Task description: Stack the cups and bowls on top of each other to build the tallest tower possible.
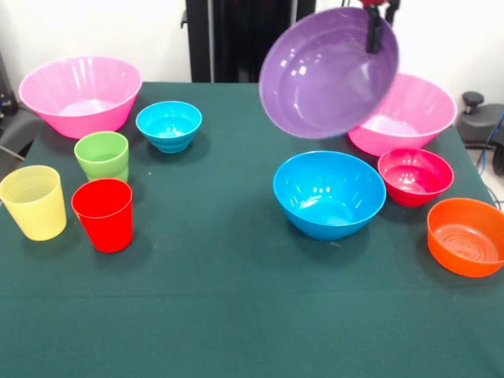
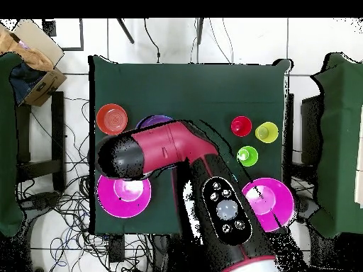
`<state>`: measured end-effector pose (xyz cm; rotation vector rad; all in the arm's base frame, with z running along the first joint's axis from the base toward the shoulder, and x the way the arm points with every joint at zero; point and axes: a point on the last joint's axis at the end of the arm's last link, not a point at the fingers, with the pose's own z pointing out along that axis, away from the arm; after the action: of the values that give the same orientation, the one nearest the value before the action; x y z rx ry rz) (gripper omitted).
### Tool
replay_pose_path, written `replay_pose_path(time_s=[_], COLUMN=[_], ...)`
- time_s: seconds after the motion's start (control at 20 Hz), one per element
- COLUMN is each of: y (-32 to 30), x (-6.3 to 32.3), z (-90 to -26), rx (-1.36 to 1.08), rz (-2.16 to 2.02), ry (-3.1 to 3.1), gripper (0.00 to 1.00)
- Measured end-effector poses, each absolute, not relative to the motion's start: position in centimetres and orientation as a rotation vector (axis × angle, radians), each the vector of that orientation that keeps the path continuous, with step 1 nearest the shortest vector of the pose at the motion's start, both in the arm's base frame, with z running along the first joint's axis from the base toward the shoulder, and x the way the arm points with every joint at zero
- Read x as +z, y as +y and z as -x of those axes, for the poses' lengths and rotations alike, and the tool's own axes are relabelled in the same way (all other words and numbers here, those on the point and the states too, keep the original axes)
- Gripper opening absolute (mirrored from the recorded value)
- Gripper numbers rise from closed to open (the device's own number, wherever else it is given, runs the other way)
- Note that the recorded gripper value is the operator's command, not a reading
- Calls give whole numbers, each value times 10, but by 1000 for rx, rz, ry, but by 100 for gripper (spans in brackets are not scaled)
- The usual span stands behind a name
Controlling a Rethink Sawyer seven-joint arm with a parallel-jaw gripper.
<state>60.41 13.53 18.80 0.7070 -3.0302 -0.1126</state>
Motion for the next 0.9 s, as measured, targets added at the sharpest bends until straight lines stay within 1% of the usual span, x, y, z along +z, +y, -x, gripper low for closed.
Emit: replay_pose_path(time_s=[0.45, 0.65, 0.9], y=[177, 181, 170], x=[163, 158, 154], z=[-639, -646, -652], rx=[-162, -199, -248], rz=[-738, -710, -637], ry=[-3042, -3043, -3049], gripper=[0, 0, 0])
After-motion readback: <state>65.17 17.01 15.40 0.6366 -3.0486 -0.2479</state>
